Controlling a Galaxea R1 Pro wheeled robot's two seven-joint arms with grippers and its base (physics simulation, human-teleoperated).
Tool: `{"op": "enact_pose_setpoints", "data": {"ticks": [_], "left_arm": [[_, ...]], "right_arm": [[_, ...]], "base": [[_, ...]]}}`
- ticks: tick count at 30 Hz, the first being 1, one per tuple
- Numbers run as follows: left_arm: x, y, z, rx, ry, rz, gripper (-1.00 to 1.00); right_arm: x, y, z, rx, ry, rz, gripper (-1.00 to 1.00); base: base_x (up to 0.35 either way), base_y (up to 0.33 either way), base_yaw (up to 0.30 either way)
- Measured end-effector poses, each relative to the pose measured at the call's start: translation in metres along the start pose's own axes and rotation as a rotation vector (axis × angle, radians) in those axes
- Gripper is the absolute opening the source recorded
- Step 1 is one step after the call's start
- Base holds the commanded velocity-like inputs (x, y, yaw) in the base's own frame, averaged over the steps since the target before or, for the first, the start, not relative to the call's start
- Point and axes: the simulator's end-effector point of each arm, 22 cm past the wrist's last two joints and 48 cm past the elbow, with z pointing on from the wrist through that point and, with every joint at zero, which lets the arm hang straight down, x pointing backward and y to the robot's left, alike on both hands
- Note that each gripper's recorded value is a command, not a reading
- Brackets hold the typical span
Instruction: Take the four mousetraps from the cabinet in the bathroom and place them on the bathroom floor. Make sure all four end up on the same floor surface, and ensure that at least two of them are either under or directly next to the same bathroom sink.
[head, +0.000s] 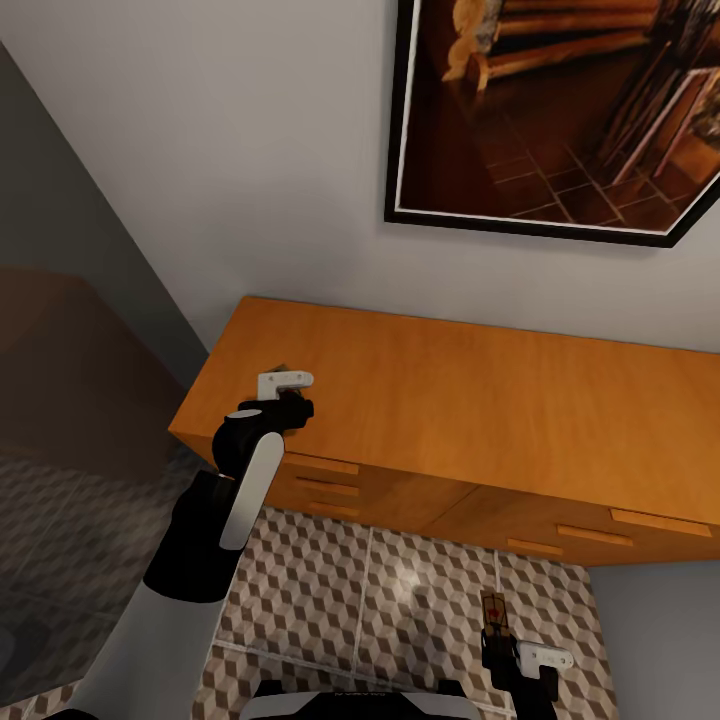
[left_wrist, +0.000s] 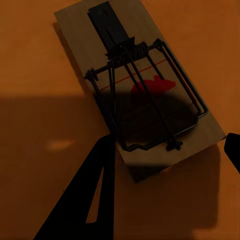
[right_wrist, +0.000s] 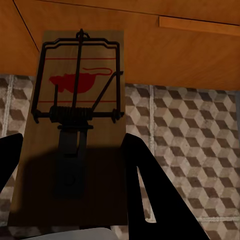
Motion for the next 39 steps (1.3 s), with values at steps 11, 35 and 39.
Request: {"op": "enact_pose_setpoints", "data": {"ticks": [11,35,39], "left_arm": [[0.0,-0.001,0.0,0.003,0.0,0.0,-1.0],[-0.006,-0.007,-0.001,0.022,-0.019,-0.009,-1.0],[-0.012,-0.009,-0.002,0.033,-0.043,-0.023,-1.0]], "right_arm": [[0.0,0.0,0.0,0.0,0.0,0.0,-1.0],[0.005,0.0,0.0,0.0,0.022,-0.003,-1.0],[0.005,0.0,0.0,0.0,0.022,-0.003,-1.0]], "base": [[0.0,0.0,0.0],[0.0,0.0,0.0],[0.0,0.0,0.0]]}}
